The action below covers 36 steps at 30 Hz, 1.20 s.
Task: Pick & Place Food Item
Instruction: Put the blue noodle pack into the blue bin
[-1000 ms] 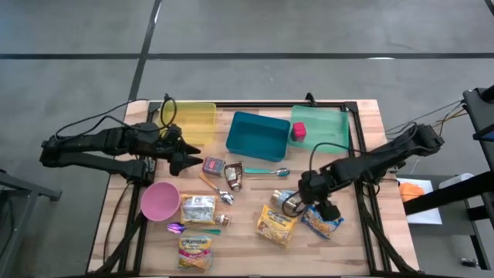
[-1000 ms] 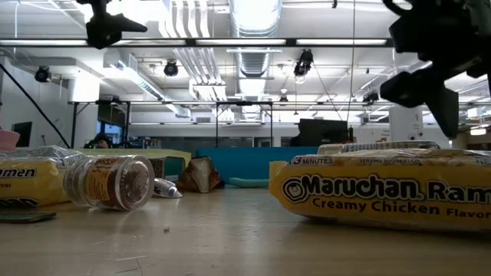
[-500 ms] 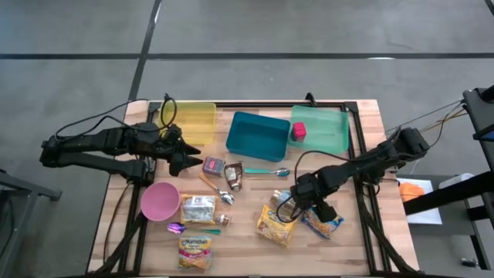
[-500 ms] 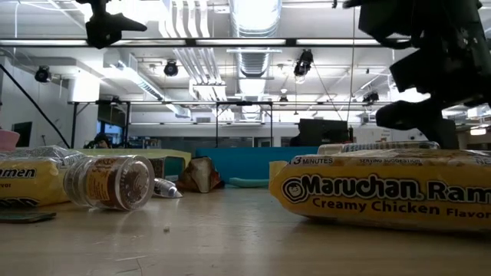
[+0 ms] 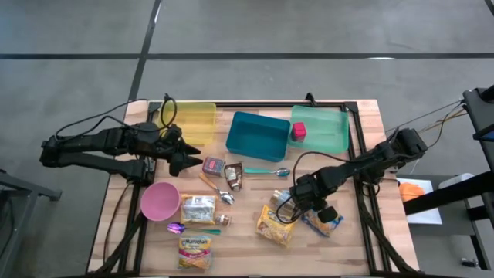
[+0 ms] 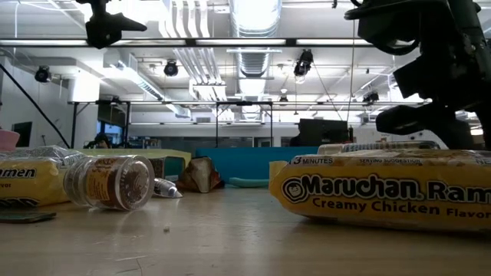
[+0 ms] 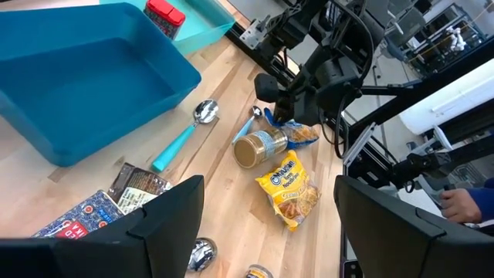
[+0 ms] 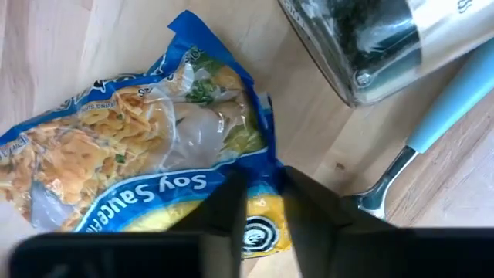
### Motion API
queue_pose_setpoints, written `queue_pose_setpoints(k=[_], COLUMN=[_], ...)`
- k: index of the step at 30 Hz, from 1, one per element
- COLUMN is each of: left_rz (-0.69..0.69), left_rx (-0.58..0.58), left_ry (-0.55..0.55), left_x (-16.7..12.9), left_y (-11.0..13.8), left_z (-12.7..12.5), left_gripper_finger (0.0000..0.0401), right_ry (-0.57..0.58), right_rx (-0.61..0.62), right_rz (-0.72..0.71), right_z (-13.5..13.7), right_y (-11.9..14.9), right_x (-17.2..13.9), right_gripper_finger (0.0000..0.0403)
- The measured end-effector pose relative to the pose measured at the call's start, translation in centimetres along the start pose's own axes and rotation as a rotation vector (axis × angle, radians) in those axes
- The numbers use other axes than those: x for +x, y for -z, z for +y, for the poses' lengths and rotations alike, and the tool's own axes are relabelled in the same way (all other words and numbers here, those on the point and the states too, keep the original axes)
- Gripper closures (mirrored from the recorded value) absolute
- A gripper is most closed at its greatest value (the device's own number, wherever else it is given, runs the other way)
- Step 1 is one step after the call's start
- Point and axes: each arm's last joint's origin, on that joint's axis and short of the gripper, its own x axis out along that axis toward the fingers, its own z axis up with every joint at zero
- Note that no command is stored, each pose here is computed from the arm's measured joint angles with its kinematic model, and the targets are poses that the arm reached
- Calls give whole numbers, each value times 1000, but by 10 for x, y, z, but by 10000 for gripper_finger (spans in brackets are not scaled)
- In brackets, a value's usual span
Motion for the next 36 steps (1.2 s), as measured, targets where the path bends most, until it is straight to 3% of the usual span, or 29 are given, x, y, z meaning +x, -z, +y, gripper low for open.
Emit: queue_pose_setpoints(k=[4, 24, 29, 36], left_rz=[0, -1, -1, -1], left_rx=[-5, -26, -26, -26], left_ry=[0, 0, 0, 0], left_x=[0, 0, 0, 0], left_y=[0, 0, 0, 0], left_z=[0, 0, 0, 0], left_gripper_finger=[105, 105, 105, 105], right_ry=[1, 41, 33, -73], right_rx=[-1, 85, 248, 712], right_rz=[-4, -60, -112, -153], right_z=[0, 2, 4, 6], right_y=[0, 3, 6, 15], right_x=[0, -16, -27, -45], right_gripper_finger=[388, 395, 395, 373])
